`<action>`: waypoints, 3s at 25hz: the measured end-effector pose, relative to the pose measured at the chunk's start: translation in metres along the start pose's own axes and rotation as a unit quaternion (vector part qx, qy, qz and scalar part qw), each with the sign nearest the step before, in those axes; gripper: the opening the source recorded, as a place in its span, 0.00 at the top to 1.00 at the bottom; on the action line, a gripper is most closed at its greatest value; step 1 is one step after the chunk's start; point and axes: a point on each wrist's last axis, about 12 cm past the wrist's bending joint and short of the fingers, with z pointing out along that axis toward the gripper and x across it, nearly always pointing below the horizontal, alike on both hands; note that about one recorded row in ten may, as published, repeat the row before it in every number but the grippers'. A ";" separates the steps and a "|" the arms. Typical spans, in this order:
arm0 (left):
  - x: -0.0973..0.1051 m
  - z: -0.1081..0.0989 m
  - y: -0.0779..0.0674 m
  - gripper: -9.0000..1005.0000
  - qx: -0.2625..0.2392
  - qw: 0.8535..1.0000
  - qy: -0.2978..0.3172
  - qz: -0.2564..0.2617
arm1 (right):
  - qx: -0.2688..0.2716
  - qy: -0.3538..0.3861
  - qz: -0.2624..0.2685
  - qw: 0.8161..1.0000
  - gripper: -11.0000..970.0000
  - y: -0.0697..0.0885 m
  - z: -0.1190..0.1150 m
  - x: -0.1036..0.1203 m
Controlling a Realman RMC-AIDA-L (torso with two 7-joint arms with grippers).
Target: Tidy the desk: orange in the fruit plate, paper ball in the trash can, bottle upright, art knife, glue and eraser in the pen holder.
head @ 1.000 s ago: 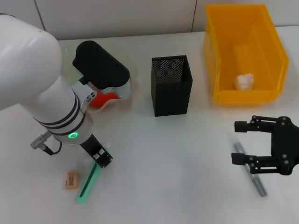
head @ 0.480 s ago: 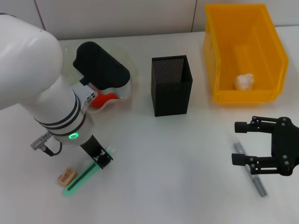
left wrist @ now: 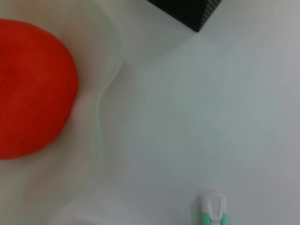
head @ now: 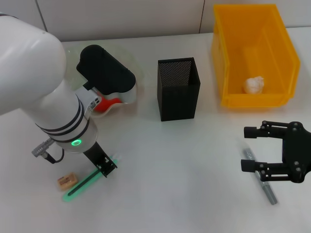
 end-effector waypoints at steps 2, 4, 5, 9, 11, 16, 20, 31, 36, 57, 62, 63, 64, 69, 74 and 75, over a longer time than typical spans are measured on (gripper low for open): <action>0.000 0.000 0.000 0.80 0.000 1.000 0.001 0.001 | 0.000 0.000 0.000 1.000 0.21 0.000 0.000 0.000; 0.000 0.000 -0.001 0.80 0.000 1.000 0.001 0.002 | 0.000 -0.001 0.000 1.000 0.21 0.000 0.000 0.000; 0.000 0.000 -0.001 0.80 0.000 1.000 0.001 0.002 | -0.001 -0.001 0.000 1.000 0.21 0.000 0.000 0.000; 0.000 0.000 -0.001 0.80 0.000 1.000 0.003 0.004 | -0.001 -0.002 0.000 1.000 0.21 0.000 0.000 0.000; 0.000 0.000 -0.003 0.80 0.002 1.000 0.002 0.006 | -0.001 -0.002 0.000 1.000 0.21 0.000 0.000 0.000; -0.002 0.001 -0.006 0.80 0.004 1.000 0.005 0.014 | -0.001 -0.002 0.000 1.000 0.21 0.000 0.001 0.000; -0.002 0.001 -0.007 0.80 0.004 1.000 0.006 0.018 | -0.001 -0.002 0.000 1.000 0.21 0.000 0.001 0.000; -0.008 -0.006 -0.011 0.79 0.001 1.000 -0.014 0.028 | 0.002 -0.002 -0.004 1.000 0.21 0.000 0.000 0.000; -0.011 -0.011 -0.014 0.79 0.007 0.999 -0.029 0.031 | 0.005 -0.004 -0.003 1.000 0.21 0.000 -0.001 0.001; -0.031 -0.069 -0.033 0.76 0.030 0.982 -0.182 0.047 | 0.024 -0.012 0.009 1.000 0.21 -0.001 -0.009 0.006; -0.034 -0.092 -0.037 0.76 0.027 0.968 -0.244 0.052 | 0.023 -0.013 0.010 1.000 0.21 -0.001 -0.008 0.007; -0.035 -0.096 -0.038 0.76 0.025 0.965 -0.255 0.052 | 0.023 -0.014 0.009 1.000 0.21 0.000 -0.008 0.007; -0.035 -0.100 -0.038 0.76 0.022 0.962 -0.267 0.051 | 0.023 -0.014 0.009 1.000 0.21 0.000 -0.008 0.007; -0.036 -0.111 -0.035 0.75 0.014 0.946 -0.320 0.042 | 0.023 -0.014 0.009 1.000 0.21 0.000 -0.008 0.007; -0.041 -0.116 -0.036 0.75 0.021 0.934 -0.355 0.040 | 0.023 -0.014 0.010 1.000 0.21 0.000 -0.008 0.008; -0.041 -0.116 -0.036 0.75 0.021 0.934 -0.355 0.040 | 0.023 -0.015 0.010 1.000 0.21 0.000 -0.008 0.008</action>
